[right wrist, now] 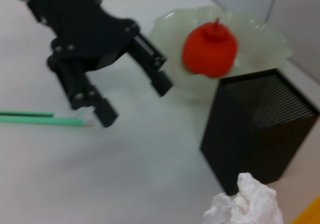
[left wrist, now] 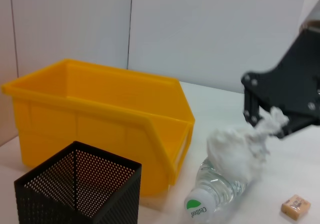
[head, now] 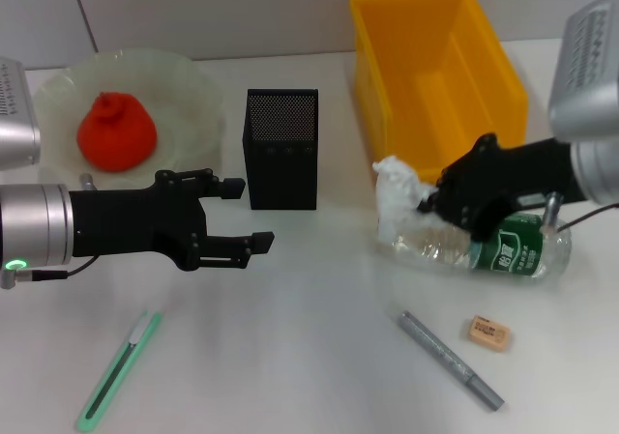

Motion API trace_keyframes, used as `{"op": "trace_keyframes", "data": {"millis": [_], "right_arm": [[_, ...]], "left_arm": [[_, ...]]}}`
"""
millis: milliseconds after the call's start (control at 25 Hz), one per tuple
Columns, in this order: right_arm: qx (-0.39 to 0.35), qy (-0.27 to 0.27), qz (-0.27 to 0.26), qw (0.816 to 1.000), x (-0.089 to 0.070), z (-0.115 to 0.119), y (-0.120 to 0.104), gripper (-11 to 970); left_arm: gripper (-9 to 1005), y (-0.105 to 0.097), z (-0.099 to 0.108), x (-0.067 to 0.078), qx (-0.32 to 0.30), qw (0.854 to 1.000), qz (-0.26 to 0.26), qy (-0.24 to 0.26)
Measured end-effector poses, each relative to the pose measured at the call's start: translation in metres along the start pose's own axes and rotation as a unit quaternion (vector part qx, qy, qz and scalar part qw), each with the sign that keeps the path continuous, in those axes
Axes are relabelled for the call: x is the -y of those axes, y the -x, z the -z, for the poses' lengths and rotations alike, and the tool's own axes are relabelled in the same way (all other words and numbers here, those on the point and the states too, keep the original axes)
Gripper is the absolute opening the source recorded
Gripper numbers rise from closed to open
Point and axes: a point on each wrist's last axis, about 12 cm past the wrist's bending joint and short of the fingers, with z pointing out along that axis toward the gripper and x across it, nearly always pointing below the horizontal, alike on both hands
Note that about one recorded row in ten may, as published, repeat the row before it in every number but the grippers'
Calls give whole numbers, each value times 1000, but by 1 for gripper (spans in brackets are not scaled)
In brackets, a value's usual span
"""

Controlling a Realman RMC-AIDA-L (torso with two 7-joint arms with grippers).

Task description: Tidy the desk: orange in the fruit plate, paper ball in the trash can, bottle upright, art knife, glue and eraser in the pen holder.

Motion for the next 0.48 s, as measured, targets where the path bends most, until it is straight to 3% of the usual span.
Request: {"op": "trace_keyframes", "data": {"millis": [480], "right_arm": [[30,-84,-17,996,36,34,6,46]], "left_arm": [[824,1,1,2,-1,1000,-4,-11]]}}
